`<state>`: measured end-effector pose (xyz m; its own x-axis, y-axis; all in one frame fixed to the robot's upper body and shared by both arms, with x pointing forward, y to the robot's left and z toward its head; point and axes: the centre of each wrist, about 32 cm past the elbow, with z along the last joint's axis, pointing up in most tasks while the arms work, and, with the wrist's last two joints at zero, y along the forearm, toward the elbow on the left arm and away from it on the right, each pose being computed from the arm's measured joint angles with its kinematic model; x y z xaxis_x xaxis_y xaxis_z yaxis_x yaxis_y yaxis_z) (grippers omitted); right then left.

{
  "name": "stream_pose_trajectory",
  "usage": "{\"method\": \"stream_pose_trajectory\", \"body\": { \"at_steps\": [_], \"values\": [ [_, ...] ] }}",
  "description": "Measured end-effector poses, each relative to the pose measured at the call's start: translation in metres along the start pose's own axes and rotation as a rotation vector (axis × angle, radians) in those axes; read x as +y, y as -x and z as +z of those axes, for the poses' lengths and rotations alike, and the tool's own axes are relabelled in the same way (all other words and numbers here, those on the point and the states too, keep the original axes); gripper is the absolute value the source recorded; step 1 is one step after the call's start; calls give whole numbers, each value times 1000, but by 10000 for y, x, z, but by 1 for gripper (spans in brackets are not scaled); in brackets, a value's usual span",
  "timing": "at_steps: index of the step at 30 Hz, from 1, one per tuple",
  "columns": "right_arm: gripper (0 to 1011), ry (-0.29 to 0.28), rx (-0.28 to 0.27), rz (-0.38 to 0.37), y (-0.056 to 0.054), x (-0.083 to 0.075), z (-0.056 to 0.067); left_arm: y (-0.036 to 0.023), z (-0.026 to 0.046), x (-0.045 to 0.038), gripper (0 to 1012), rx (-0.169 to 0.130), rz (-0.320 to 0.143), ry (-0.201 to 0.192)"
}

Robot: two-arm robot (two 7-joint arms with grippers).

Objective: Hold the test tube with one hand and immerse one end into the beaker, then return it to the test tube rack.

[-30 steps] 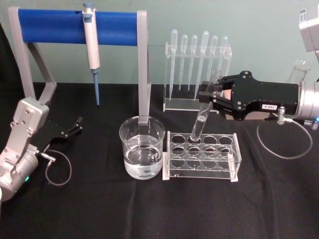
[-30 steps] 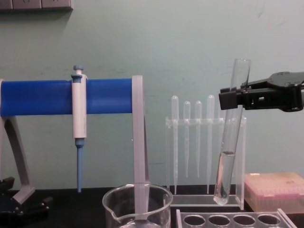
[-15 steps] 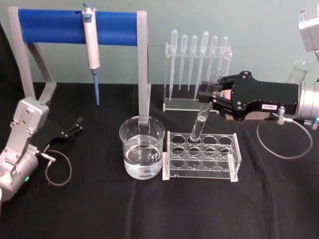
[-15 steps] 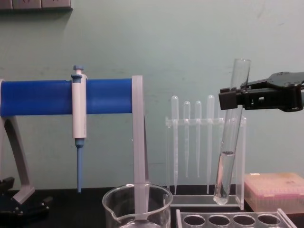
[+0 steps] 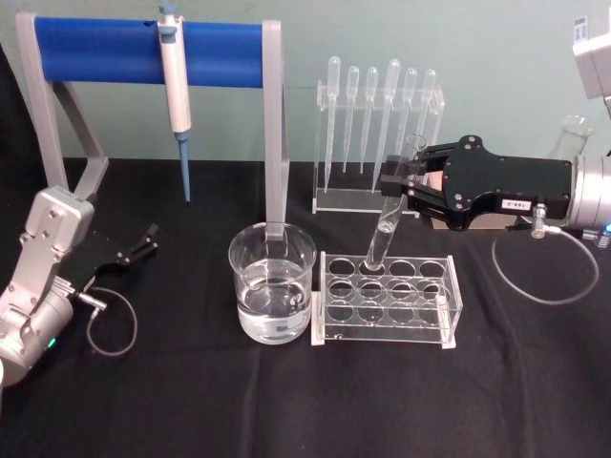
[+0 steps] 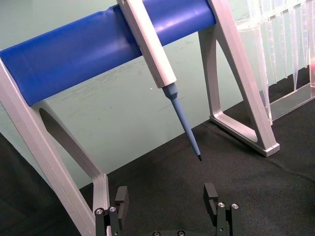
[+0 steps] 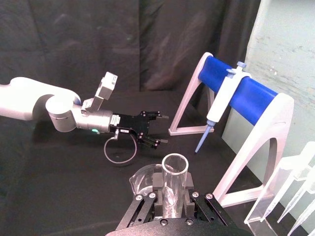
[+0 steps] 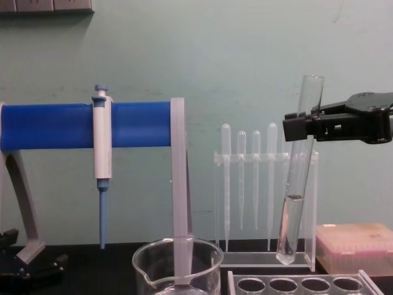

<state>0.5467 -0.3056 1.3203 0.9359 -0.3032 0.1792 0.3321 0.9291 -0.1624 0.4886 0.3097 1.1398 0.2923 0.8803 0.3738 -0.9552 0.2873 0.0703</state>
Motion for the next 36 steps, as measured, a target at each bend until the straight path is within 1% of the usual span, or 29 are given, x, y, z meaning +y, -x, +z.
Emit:
{"method": "stream_pose_trajectory", "body": {
  "at_steps": [36],
  "values": [
    [226,1,0,-1,-1,-2,2,0,0,0,1000,0,0,0]
  ]
}}
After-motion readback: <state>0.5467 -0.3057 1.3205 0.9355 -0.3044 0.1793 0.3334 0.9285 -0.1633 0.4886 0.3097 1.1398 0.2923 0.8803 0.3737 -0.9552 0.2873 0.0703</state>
